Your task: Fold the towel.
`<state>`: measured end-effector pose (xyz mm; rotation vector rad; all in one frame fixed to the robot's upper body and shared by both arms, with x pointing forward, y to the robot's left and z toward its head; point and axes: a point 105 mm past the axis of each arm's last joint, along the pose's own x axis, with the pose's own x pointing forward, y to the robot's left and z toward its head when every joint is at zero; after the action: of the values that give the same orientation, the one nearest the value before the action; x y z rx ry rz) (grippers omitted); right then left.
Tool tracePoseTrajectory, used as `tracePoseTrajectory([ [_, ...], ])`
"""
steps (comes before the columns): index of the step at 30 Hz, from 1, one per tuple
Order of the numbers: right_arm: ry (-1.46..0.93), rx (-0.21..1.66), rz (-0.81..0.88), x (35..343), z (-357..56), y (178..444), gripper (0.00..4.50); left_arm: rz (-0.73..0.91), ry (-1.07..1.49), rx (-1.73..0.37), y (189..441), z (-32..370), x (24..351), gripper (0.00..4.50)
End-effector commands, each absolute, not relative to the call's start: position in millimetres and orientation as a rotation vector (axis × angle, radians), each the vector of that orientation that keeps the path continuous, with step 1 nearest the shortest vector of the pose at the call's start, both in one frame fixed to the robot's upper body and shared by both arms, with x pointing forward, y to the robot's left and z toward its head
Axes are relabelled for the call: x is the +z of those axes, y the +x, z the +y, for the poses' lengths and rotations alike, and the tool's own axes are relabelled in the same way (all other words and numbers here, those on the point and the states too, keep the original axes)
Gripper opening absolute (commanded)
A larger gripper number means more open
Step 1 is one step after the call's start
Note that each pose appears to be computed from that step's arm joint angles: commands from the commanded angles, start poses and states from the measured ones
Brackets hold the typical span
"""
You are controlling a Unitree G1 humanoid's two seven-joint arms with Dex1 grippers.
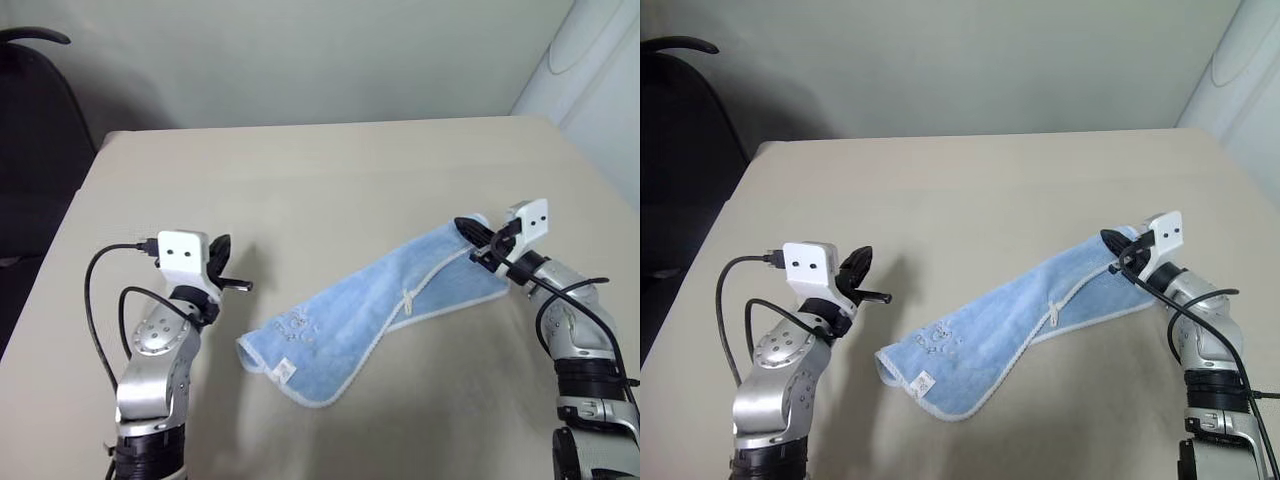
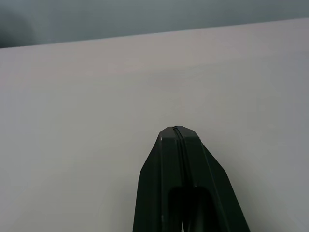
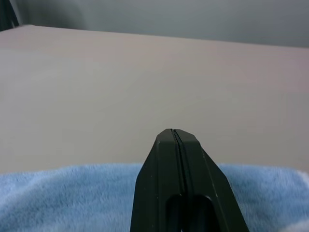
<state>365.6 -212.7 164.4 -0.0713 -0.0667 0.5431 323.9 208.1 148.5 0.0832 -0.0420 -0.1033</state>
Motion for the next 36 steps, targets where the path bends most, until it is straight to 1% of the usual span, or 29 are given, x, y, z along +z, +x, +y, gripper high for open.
tracePoseTrajectory([
  [1, -0.107, 0.534, -0.137, 184, -219, 363, 0.03, -0.114, 0.091, -0.126, 326, 200, 167, 0.00],
  [4, -0.128, 0.488, -0.134, 181, -226, 362, 0.03, -0.100, 0.098, -0.124, 334, 203, 162, 0.00],
  [8, -0.149, 0.478, -0.145, 186, -231, 359, 0.03, -0.125, 0.098, -0.141, 337, 200, 168, 0.00],
  [14, -0.175, 0.481, -0.138, 184, -230, 358, 0.03, -0.115, 0.112, -0.157, 331, 198, 165, 0.00],
  [22, -0.190, 0.447, -0.122, 175, -235, 358, 0.03, -0.110, 0.125, -0.172, 332, 195, 164, 0.00],
  [26, -0.220, 0.453, -0.113, 175, -234, 362, 0.03, -0.120, 0.129, -0.194, 327, 192, 169, 0.00],
  [28, -0.267, 0.441, -0.099, 171, -238, 366, 0.03, -0.106, 0.136, -0.206, 326, 191, 166, 0.00],
  [33, -0.493, 0.417, -0.050, 164, -259, 370, 0.03, -0.100, 0.141, -0.277, 324, 184, 164, 0.00],
  [34, -0.525, 0.405, -0.042, 165, -266, 372, 0.38, -0.100, 0.143, -0.280, 325, 183, 164, 0.00],
  [35, -0.559, 0.397, -0.035, 166, -271, 373, 0.58, -0.101, 0.144, -0.282, 326, 183, 165, 0.00],
  [36, -0.613, 0.391, -0.027, 167, -276, 375, 0.87, -0.106, 0.142, -0.283, 328, 182, 166, 0.00],
])
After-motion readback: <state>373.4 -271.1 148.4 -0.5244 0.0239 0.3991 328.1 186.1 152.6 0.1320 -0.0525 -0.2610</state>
